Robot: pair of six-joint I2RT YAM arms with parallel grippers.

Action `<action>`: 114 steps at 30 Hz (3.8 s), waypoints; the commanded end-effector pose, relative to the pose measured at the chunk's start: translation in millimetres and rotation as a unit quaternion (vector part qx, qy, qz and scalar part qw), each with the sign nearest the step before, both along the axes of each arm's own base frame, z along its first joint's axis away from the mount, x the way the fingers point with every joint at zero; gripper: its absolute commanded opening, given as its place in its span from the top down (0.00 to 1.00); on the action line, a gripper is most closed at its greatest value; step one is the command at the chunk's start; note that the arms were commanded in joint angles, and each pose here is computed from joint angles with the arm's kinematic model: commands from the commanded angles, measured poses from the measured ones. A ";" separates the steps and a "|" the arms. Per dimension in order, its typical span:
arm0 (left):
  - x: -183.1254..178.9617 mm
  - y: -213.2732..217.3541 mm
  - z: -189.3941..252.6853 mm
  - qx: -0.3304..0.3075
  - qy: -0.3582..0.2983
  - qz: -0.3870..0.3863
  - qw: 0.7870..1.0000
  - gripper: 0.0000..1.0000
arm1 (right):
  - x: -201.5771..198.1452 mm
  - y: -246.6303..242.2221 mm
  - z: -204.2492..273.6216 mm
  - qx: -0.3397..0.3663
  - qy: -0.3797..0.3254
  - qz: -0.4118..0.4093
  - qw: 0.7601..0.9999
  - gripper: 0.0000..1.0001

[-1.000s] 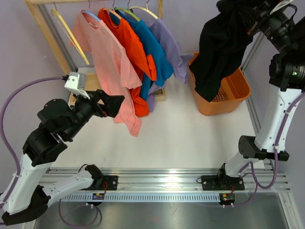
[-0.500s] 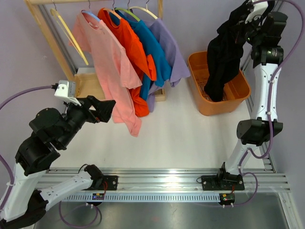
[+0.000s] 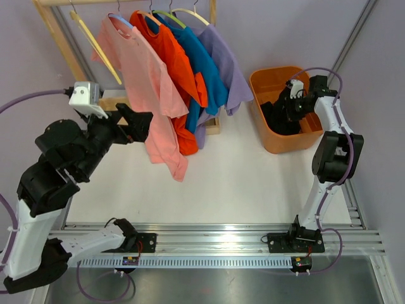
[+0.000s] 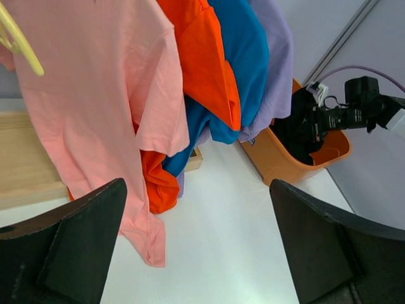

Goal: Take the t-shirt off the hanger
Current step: Place the T-shirt in the bin, then pick up the hanger from the clothesline.

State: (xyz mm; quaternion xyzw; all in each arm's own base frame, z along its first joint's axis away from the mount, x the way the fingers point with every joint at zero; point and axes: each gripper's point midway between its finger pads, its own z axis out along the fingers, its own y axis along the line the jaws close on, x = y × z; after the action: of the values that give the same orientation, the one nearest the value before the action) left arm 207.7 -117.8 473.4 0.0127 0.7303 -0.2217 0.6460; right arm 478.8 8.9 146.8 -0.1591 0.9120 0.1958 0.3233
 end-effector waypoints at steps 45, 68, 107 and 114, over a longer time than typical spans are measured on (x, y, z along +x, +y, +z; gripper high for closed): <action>328.1 68.0 83.7 -0.321 -0.066 0.159 0.931 0.37 | -62.5 14.9 140.4 0.064 -0.157 0.023 0.985 0.00; 351.1 68.6 78.8 -0.377 -0.055 0.099 0.919 1.00 | -72.2 21.0 152.9 0.073 -0.176 0.029 0.981 0.01; 240.3 40.5 106.2 -0.391 -0.039 0.013 0.919 1.00 | -95.9 31.4 157.5 0.071 -0.184 0.074 0.978 0.01; 210.6 29.1 89.0 -0.381 -0.008 -0.011 0.924 1.00 | -109.3 43.1 166.6 0.088 -0.187 0.117 0.971 0.01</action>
State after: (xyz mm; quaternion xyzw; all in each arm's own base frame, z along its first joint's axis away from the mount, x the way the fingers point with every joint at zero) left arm 461.1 -80.4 512.4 -0.2944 0.6202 -0.4592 0.5637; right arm 382.9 39.4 280.1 -0.2240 0.8223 0.2694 0.4484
